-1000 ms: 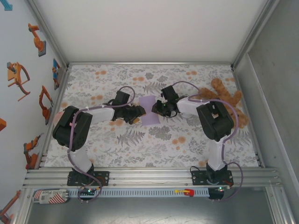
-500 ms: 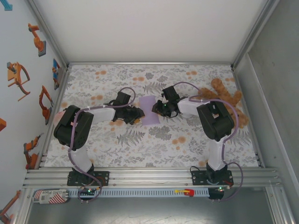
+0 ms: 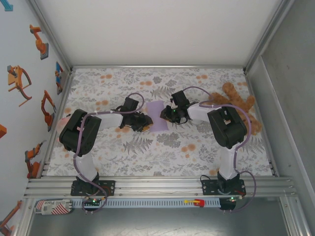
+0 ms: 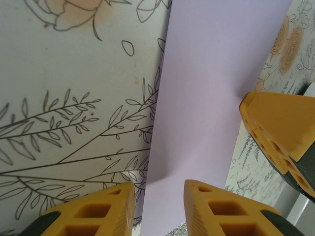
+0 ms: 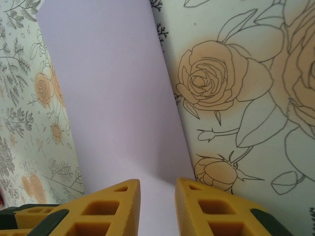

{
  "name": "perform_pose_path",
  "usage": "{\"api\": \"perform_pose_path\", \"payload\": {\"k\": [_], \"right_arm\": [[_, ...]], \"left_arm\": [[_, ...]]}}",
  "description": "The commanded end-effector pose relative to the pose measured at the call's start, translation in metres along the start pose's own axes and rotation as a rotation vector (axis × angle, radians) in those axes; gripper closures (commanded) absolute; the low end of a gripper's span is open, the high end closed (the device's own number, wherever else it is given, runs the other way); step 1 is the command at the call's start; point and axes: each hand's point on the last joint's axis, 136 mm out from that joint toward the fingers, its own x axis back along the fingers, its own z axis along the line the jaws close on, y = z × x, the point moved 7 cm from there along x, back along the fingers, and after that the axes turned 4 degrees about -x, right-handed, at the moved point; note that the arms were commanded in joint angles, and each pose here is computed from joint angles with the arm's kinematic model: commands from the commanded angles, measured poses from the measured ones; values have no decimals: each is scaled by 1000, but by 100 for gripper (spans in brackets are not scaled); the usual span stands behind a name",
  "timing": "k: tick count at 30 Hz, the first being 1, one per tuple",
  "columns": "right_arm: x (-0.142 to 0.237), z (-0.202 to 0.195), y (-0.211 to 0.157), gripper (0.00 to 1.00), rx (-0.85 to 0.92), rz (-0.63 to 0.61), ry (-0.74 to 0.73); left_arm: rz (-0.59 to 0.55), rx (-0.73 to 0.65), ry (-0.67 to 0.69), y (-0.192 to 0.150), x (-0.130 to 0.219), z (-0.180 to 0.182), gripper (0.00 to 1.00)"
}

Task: Fold a paper plane with a square sheet of paper (pick it up from the middle)
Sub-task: Third fold the triangle at the center of the table.

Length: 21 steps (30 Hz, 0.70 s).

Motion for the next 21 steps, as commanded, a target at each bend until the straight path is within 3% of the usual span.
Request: {"api": "perform_pose_path", "payload": {"k": [1, 7, 21], "right_arm": [[-14, -34, -10, 75, -73, 36, -112], [-14, -35, -11, 75, -74, 40, -106], [-11, -36, -10, 75, -77, 31, -102]], "left_arm": [[23, -19, -49, 1, -6, -8, 68], [14, -77, -133, 11, 0, -25, 69], [0, -15, -111, 32, -8, -15, 74]]}}
